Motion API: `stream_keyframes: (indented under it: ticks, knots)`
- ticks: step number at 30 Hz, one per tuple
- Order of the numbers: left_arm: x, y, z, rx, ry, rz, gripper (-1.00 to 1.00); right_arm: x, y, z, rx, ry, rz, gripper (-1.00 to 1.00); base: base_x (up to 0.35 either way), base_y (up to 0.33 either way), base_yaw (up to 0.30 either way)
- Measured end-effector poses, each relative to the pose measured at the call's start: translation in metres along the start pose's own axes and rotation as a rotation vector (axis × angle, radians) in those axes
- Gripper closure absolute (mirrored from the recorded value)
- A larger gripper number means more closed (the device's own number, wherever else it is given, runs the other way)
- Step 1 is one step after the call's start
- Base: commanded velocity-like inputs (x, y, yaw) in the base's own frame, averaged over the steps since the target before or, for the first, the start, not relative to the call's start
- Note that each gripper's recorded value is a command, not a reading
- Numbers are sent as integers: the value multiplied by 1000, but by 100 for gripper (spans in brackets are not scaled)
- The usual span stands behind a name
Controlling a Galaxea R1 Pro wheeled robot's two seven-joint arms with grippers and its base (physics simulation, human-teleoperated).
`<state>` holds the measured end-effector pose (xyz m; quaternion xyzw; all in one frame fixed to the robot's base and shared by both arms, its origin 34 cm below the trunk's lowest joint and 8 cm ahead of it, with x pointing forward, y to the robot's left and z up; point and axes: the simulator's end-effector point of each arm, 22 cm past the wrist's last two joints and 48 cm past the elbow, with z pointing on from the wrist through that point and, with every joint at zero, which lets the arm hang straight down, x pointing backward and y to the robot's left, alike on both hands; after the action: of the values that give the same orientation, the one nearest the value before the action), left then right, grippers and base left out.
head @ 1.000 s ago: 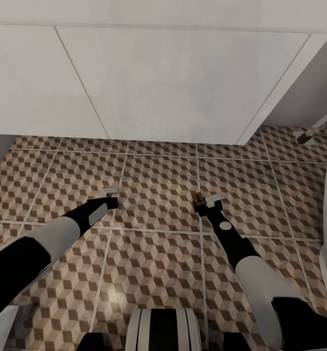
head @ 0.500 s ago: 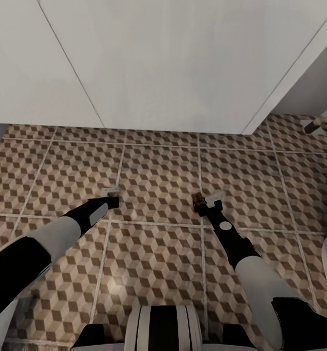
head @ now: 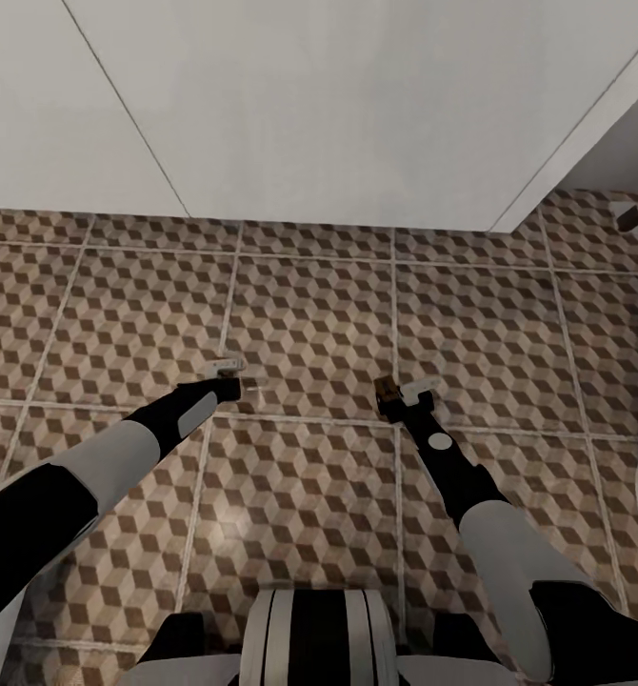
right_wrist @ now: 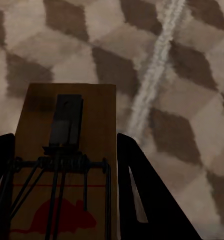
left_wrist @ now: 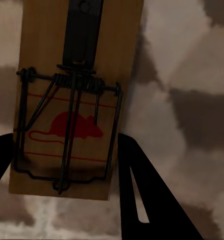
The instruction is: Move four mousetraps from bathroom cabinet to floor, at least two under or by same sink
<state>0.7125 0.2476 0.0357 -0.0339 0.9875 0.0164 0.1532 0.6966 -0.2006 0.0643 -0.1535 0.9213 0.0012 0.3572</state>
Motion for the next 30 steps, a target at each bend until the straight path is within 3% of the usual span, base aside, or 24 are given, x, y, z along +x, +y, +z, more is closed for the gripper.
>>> stream_keyframes:
  ticks: [6, 11, 17, 30]
  knots:
    - [0, -11, 4, 24, -3, 3, 100, 5, 1, 3, 0, 3, 1, 100, 0, 0, 0]
    - [-2, -19, 5, 42, -11, 7, 100, -6, 0, 2, 3, -61, -6, 100, 0, 0, 0]
    - [-14, -30, 2, 59, -48, 65, 100, -16, 6, -4, -2, -147, -12, 100, 0, 0, 0]
    - [-18, -31, 2, 57, -62, 90, 100, -19, 6, -5, 0, -160, -11, 100, 0, 0, 0]
